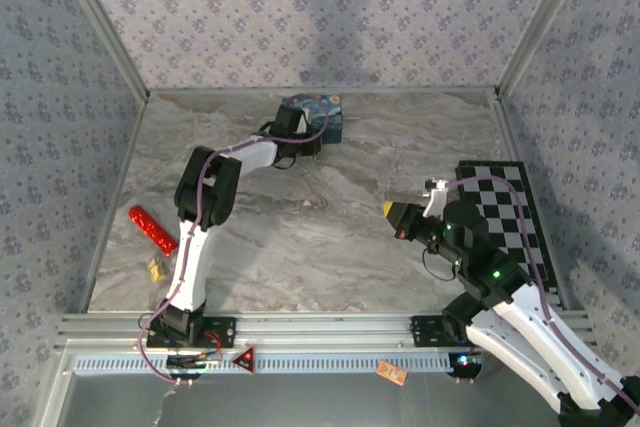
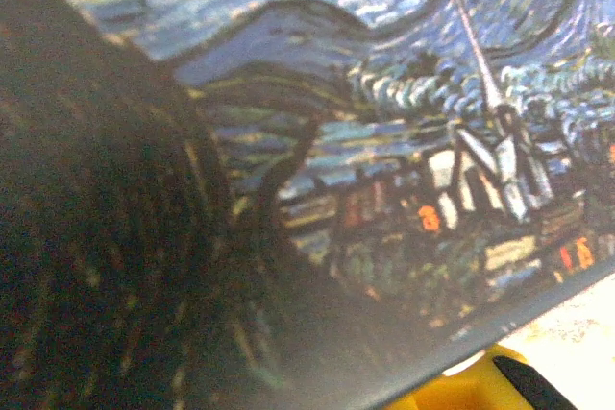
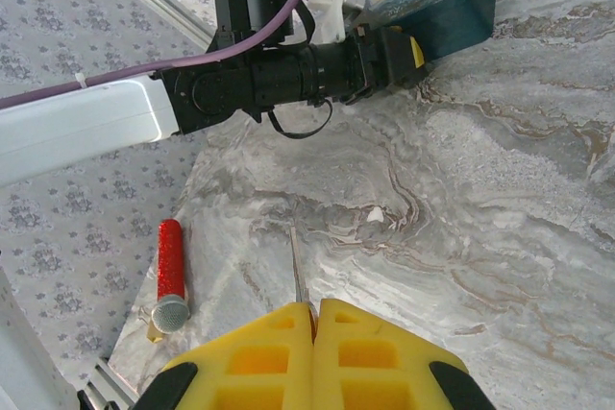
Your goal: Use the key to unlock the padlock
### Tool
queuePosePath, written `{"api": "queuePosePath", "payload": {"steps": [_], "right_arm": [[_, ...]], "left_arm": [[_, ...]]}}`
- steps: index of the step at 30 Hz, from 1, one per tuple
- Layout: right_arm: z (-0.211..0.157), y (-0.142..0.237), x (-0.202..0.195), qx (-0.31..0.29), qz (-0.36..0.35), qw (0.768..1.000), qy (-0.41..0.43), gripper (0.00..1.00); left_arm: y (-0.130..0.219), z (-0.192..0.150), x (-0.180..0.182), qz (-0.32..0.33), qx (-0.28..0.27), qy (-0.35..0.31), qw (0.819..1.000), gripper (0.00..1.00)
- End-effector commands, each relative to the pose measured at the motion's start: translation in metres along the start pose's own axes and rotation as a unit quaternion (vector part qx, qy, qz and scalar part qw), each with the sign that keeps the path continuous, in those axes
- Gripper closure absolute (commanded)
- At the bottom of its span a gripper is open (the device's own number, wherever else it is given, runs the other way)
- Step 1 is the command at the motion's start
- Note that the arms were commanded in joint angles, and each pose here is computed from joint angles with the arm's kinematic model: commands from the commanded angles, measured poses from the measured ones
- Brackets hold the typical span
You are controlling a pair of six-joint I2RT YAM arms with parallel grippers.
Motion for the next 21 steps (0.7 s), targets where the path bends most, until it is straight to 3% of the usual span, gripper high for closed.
{"api": "queuePosePath", "payload": {"steps": [1, 12, 21], "right_arm": [[0.004, -0.001, 0.004, -0.006, 0.011, 1.0, -0.004, 1.0], [-0.004, -0.012, -0.003, 0.007, 0.007, 1.0, -0.018, 1.0], [-0.018, -0.031, -0.015, 0.027, 0.011, 0.998, -0.063, 1.0]], "left_arm": [[0.008, 0.005, -0.002, -0.011, -0.007, 0.006, 1.0, 0.79], [0.034, 0.004, -0.015, -0.049, -0.012, 0.033, 0.998, 0.92], [0.068, -0.018, -0.023, -0.086, 0.01, 0.09, 0.992, 0.97]]}}
Point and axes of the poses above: each hand's point on the last joint's axis, 136 mm out from that joint toward the fingers, its own y axis back along the fingers, its own x axis along the line the jaws close on, z = x × y, the point moved 5 cm from there along y, back along the fingers, and after that the axes turned 1 degree about -y, right-handed, at the moved point
